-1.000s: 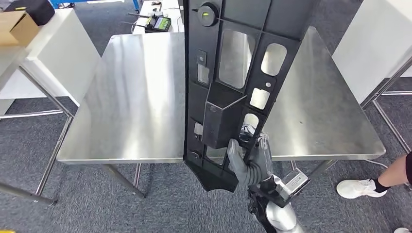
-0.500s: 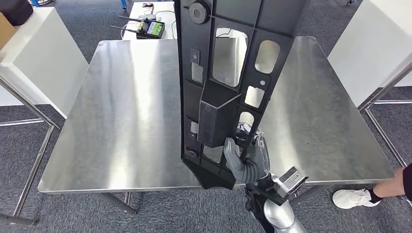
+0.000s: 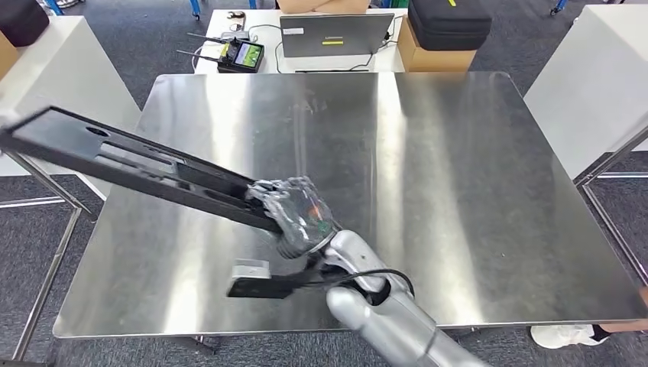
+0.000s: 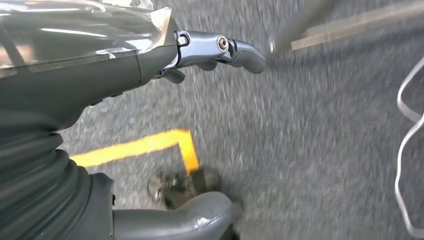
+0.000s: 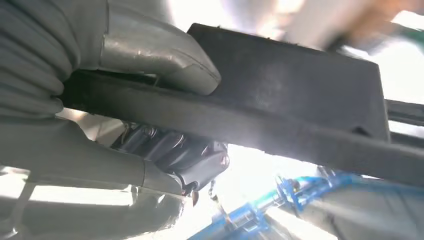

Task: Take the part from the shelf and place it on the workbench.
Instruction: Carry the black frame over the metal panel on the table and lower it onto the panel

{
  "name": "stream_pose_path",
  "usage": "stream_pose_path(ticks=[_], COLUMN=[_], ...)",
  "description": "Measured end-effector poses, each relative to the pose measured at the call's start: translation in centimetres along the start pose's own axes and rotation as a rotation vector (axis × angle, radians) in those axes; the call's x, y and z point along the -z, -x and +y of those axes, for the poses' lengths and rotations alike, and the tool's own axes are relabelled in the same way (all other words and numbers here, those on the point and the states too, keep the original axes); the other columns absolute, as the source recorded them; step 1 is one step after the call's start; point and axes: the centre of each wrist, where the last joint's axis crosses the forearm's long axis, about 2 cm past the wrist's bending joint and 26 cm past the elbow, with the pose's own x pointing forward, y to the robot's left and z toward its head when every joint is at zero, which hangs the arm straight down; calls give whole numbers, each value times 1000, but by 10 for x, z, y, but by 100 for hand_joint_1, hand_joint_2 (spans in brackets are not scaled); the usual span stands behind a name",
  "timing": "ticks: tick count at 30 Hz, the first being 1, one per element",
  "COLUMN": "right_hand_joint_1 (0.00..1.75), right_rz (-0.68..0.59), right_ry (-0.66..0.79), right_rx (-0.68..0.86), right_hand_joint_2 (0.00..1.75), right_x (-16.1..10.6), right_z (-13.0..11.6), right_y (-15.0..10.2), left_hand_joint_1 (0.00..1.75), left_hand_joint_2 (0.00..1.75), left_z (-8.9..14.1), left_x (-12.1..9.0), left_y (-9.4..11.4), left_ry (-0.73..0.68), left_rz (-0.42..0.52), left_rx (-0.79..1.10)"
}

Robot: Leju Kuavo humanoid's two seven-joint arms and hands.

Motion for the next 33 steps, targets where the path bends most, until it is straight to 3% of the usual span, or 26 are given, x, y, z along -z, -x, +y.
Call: stream_pose_path(ticks=[4, 7, 11, 16, 21, 25, 29, 33], right_hand_joint_1=[175, 175, 175, 175, 175, 0, 0, 0], right_rz=[12, 36, 199, 410, 540, 591, 637, 654], right_ry=[-200, -321, -490, -659, -733, -746, -754, -748], right_rx=[-351, -520, -682, -879, -932, -925, -906, -896], right_hand_joint_2=[175, 175, 175, 175, 175, 0, 0, 0], right_x=[44, 58, 57, 45, 32, 28, 24, 23], right_z=[31, 48, 58, 52, 43, 39, 37, 37], right_y=[-2, 6, 35, 76, 104, 112, 118, 120], left_hand_joint_1=[0, 0, 0, 0, 0, 0, 0, 0], left_hand_joint_2=[175, 175, 175, 175, 175, 175, 175, 0], left_z=[-2, -1, -2, -2, -2, -3, -3, -2], left_x=[7, 10, 10, 10, 10, 10, 10, 12], left_y=[-8, -12, -13, -13, -13, -13, -13, -14], left_ry=[6, 3, 3, 4, 14, 17, 19, 10], left_rz=[3, 3, 16, 35, 43, 46, 51, 49], left_rx=[-3, -3, -7, -11, -20, -21, -19, -12])
